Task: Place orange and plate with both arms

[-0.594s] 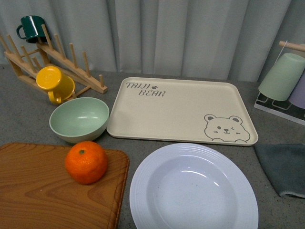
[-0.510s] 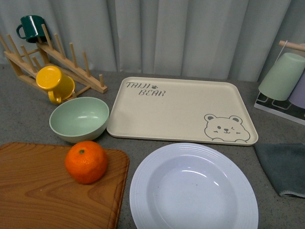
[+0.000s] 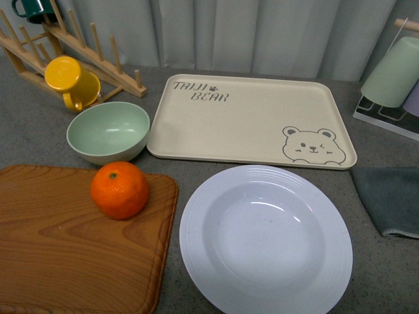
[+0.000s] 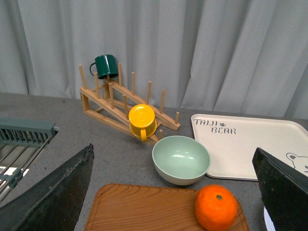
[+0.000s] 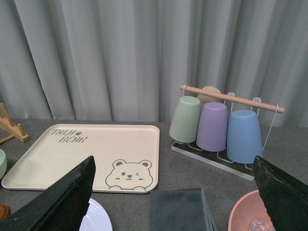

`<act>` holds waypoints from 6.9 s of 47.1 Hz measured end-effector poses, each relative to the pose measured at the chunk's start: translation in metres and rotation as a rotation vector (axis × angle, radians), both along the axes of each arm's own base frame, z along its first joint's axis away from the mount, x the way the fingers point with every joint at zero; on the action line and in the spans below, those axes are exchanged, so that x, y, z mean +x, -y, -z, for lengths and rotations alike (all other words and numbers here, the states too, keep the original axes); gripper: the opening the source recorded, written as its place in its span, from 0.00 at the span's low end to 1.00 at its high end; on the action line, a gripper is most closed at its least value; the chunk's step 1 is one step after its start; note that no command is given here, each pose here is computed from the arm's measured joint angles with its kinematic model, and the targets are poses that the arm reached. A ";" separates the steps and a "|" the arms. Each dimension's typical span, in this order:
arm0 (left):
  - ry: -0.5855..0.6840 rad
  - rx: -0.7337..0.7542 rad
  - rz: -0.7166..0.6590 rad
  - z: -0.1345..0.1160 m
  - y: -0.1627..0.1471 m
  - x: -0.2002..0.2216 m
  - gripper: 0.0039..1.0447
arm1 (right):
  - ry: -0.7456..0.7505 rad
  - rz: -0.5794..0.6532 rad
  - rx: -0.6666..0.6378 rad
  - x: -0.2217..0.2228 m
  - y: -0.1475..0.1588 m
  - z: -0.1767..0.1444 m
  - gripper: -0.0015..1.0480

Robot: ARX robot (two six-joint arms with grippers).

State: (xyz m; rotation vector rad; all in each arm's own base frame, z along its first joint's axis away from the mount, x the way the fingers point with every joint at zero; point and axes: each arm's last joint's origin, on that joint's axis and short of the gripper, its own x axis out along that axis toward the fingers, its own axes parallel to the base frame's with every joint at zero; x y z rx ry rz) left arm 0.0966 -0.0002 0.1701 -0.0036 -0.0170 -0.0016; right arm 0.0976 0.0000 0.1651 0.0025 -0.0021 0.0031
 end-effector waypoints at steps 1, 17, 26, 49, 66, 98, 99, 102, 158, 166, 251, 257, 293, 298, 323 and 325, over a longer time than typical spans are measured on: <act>0.000 0.000 0.000 0.000 0.000 0.000 0.94 | 0.000 0.000 0.000 0.000 0.000 0.000 0.91; 0.000 0.000 0.000 0.000 0.000 0.000 0.94 | 0.000 0.000 0.000 0.000 0.000 0.000 0.91; 0.000 0.000 0.000 0.000 0.000 0.000 0.94 | 0.000 0.000 0.000 0.000 0.000 0.000 0.91; 0.000 0.000 0.000 0.000 0.000 0.000 0.94 | 0.000 0.000 0.000 0.000 0.000 0.000 0.91; 0.000 0.000 0.000 0.000 0.000 0.000 0.94 | 0.000 0.000 0.000 0.000 0.000 0.000 0.91; -0.367 -0.154 -0.205 0.003 0.018 0.110 0.94 | 0.000 0.003 0.000 0.000 0.000 0.000 0.91; -0.383 -0.153 -0.194 0.005 0.021 0.115 0.94 | 0.000 0.003 0.000 0.000 0.000 0.000 0.91; -0.422 -0.151 -0.158 0.012 0.029 0.127 0.94 | 0.000 0.003 0.000 0.000 0.000 0.000 0.91; -0.900 -0.059 0.222 0.108 0.093 0.194 0.94 | 0.000 0.003 0.000 0.000 0.000 0.000 0.91; -0.888 -0.089 0.217 0.107 0.092 0.196 0.73 | 0.000 0.003 0.000 0.000 0.000 0.000 0.91; -0.980 -0.287 0.427 0.099 0.198 0.159 0.61 | 0.000 0.003 0.000 0.000 0.000 0.000 0.91; -0.978 -0.288 0.425 0.099 0.198 0.159 0.61 | 0.000 0.003 -0.001 0.000 0.000 0.000 0.91; -0.779 -0.378 0.289 0.046 0.149 0.175 0.94 | 0.000 0.003 0.000 0.000 0.000 0.000 0.91; -0.741 -0.377 0.180 0.039 0.113 0.173 0.94 | 0.000 0.003 0.000 0.000 0.000 0.000 0.91; -0.011 -0.043 0.007 0.018 0.040 0.119 0.38 | 0.000 0.003 0.000 0.000 0.000 0.000 0.91; -0.024 -0.028 0.010 0.019 0.036 0.111 0.29 | 0.000 0.003 -0.001 0.000 0.000 0.000 0.91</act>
